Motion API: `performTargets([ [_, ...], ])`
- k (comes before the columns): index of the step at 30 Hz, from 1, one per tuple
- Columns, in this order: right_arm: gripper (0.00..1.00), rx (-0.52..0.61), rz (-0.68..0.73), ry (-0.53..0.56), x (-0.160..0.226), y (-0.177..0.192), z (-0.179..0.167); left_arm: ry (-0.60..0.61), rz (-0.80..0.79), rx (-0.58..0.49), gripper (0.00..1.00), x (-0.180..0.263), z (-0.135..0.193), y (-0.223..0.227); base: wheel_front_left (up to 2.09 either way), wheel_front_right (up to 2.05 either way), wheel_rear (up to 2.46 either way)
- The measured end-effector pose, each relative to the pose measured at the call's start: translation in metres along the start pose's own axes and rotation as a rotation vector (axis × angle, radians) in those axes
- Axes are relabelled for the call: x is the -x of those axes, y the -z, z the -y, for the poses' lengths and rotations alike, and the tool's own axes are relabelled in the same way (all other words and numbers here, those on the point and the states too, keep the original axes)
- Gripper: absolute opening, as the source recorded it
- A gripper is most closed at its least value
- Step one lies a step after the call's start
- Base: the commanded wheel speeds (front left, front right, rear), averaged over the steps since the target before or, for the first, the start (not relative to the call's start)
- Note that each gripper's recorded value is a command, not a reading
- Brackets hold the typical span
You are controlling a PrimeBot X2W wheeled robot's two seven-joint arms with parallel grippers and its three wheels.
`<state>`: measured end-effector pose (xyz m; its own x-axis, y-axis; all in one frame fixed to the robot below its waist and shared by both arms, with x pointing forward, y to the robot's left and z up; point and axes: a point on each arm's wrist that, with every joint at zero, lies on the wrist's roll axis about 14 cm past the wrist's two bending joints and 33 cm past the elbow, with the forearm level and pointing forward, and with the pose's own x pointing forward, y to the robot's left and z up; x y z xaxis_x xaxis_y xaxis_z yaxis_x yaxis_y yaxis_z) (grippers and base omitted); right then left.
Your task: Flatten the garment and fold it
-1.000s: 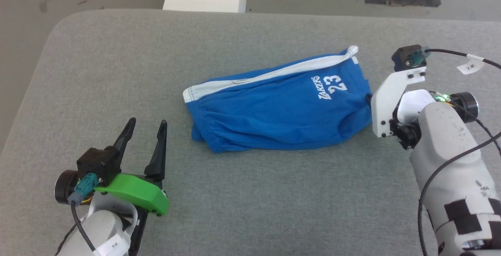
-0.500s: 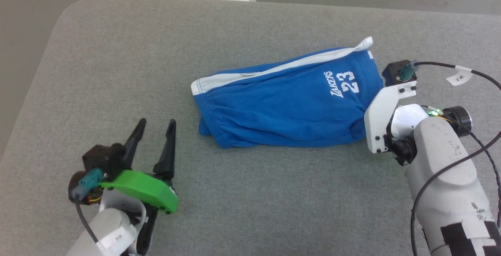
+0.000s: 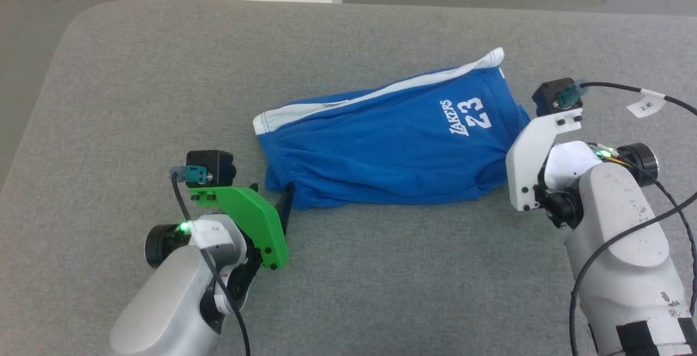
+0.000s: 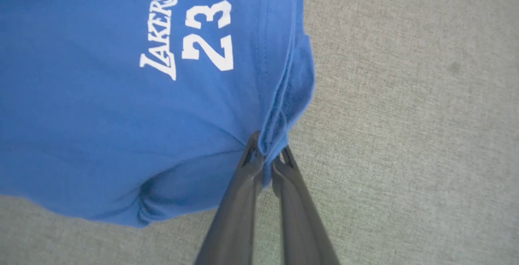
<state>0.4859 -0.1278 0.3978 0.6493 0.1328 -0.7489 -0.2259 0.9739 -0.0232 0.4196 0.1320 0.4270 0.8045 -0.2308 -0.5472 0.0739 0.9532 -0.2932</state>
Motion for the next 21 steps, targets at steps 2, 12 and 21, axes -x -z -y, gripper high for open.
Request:
performTargets([
  [2, 0.00, -0.001, 0.004, -0.004, 0.001, 0.000, 0.000, -0.013, -0.050, 0.018, 1.00, -0.006, -0.003, 0.009, 0.00, 0.00, 0.00],
  [12, 0.00, -0.015, -0.023, -0.005, -0.003, 0.012, 0.004, 0.001, -0.130, 0.020, 0.00, -0.027, 0.000, 0.028, 0.00, 0.00, 0.00],
  [21, 0.00, -0.042, -0.016, -0.016, 0.001, 0.015, 0.003, 0.046, -0.110, -0.002, 0.00, -0.026, 0.005, 0.025, 0.00, 0.00, 0.00],
])
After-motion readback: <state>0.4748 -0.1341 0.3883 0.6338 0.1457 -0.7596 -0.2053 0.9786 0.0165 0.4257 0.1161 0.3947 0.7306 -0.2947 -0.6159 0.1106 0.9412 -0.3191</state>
